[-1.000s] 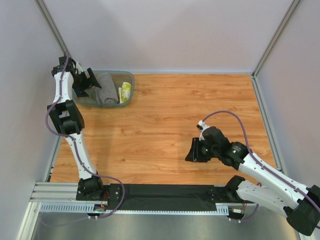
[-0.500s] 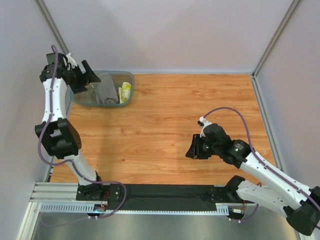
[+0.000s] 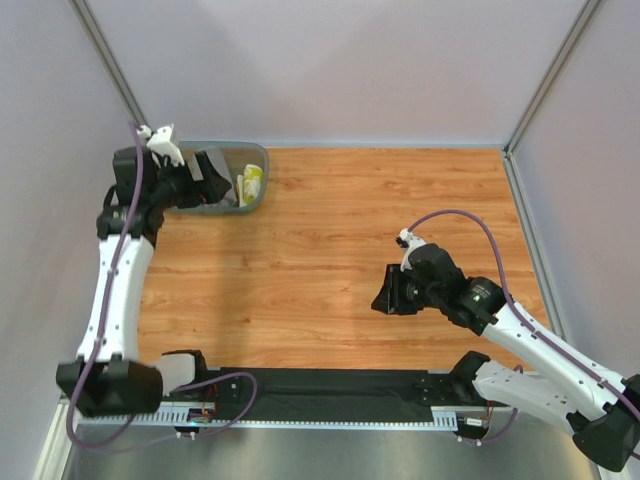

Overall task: Roll the towels
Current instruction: Place the rolled towel into the container

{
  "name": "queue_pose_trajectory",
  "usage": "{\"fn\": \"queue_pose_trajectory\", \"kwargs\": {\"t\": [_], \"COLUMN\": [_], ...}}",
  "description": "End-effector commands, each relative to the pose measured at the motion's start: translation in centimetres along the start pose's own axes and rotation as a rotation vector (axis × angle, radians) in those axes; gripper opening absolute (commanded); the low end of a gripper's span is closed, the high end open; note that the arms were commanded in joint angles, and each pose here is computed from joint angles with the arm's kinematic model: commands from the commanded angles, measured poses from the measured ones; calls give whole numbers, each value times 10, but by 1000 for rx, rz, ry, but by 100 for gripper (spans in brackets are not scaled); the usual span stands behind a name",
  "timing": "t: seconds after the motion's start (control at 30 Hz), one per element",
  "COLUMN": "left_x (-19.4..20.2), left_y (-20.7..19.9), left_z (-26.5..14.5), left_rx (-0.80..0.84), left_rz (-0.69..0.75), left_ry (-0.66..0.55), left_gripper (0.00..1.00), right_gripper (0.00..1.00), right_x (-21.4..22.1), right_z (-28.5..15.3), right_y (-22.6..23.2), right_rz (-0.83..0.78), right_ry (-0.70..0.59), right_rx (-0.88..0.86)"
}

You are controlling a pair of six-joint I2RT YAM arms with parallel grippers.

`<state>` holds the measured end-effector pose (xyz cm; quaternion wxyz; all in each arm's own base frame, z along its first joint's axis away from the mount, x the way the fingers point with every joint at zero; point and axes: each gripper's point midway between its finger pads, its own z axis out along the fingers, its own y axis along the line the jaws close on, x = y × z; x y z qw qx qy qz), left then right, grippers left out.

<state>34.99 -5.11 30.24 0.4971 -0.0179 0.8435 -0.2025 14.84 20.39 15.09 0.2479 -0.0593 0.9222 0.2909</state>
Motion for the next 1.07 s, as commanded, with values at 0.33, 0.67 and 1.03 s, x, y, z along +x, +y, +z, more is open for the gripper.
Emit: {"fn": "queue_pose_trajectory", "kwargs": {"t": [0.33,0.67,1.03], "left_x": [66,100,125], "left_y": [38,72,89], "left_z": [-36,-11,27], "left_rx": [-130,-217,-210], "left_rz": [514,242,291], "left_ry": [-571,-476,-359], "left_gripper": [99,100,100], "right_gripper": [39,67,71], "right_x": [-11,-13,-22], "right_z": [-11,-28,-57], "right_y": [14,17,16], "right_rz": [-20,-11,-42], "right_ry": [-51,-116,-220], "right_rx": [-60,-98,-116]}}
